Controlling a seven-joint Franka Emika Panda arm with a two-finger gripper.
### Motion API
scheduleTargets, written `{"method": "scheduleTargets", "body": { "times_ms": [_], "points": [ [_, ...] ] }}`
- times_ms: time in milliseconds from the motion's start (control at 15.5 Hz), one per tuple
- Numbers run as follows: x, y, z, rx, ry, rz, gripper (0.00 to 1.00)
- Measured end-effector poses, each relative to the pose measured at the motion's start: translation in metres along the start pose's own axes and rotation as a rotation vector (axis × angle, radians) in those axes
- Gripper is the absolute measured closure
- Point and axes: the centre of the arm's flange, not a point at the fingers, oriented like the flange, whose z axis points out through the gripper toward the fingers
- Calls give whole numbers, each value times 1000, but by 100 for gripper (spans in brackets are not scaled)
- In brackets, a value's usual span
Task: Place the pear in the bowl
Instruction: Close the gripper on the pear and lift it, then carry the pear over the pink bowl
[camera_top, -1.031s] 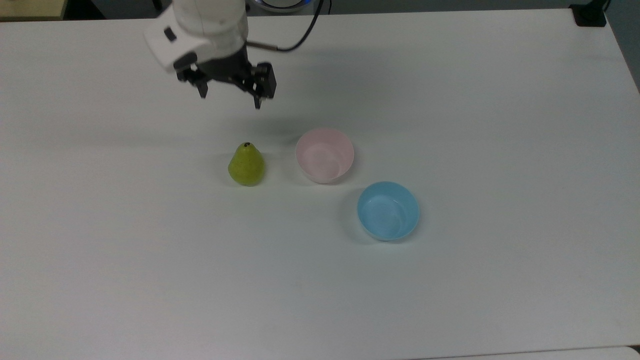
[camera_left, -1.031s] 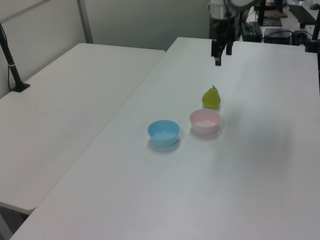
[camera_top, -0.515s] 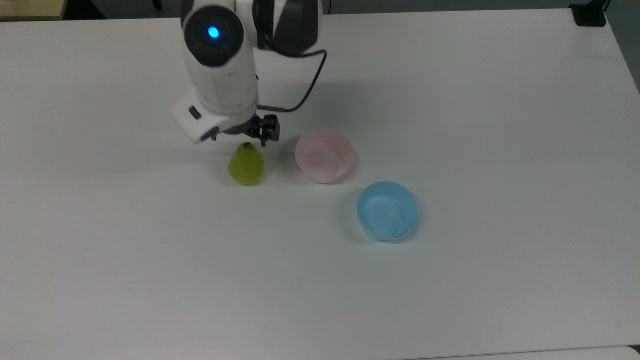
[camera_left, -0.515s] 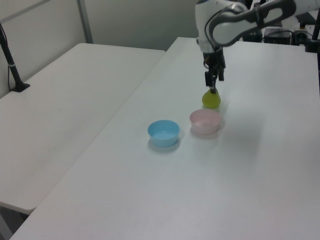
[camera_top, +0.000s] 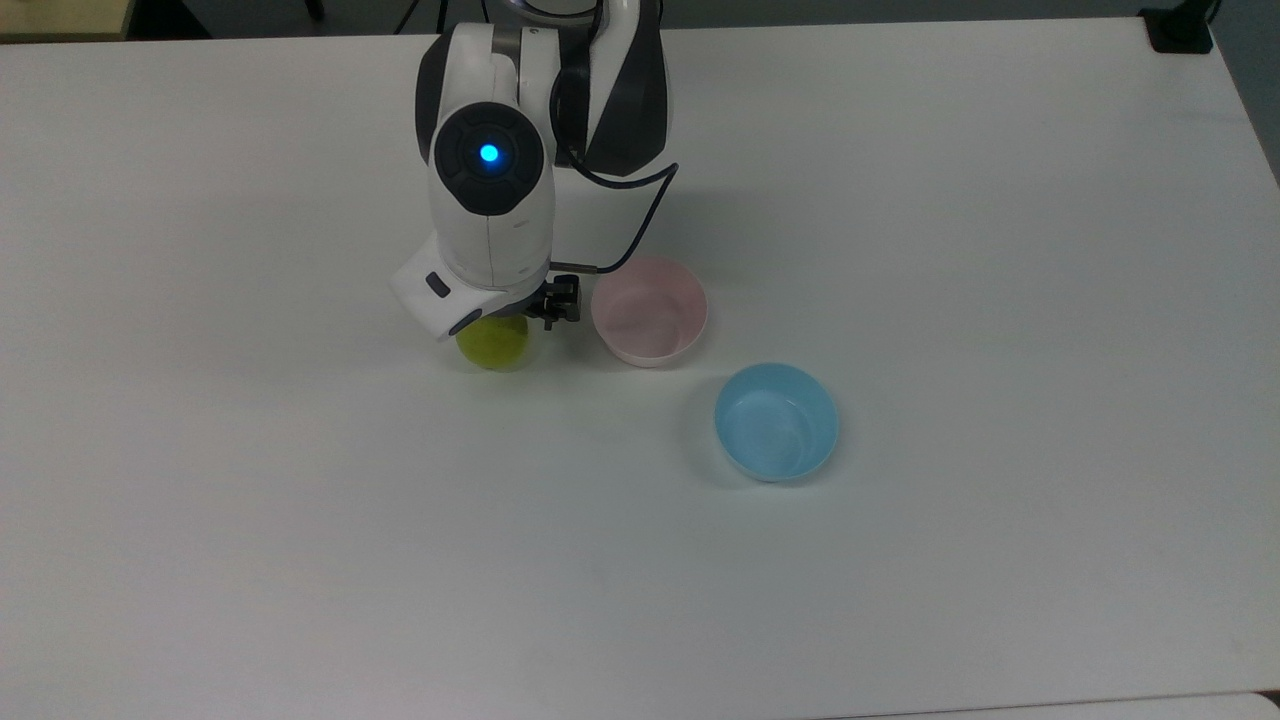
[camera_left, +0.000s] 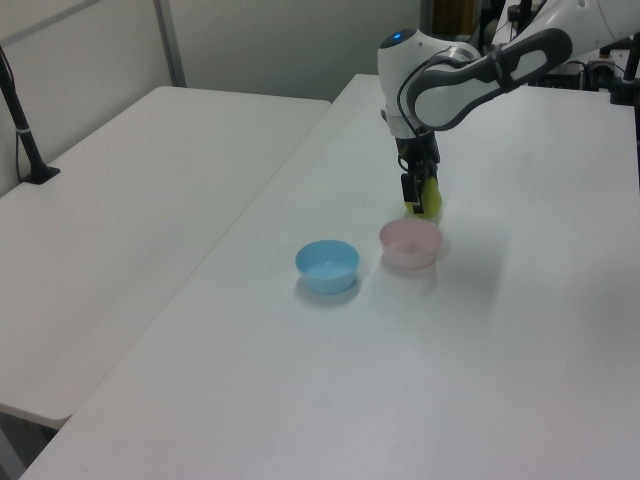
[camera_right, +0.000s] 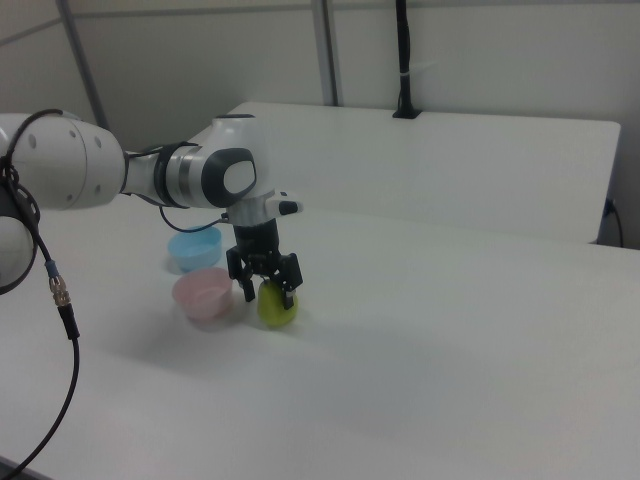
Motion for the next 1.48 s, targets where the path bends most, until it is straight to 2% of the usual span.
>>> {"method": "scheduleTargets", "body": {
  "times_ms": [193,387,580,773,902,1224,1482],
  "points": [
    [1,3,-1,-24,4,-6,33],
    [2,13,-4,-30,10,10,33],
    [3,24,-29,-23,56,31,33],
    [-3,29,-72,24,112,57,33],
    [-11,22,-95,48,113,54,34],
    [-26,-78,-114,43,94,-64,34],
    [-34,-142,-93,17,56,-116,34]
  ]
}}
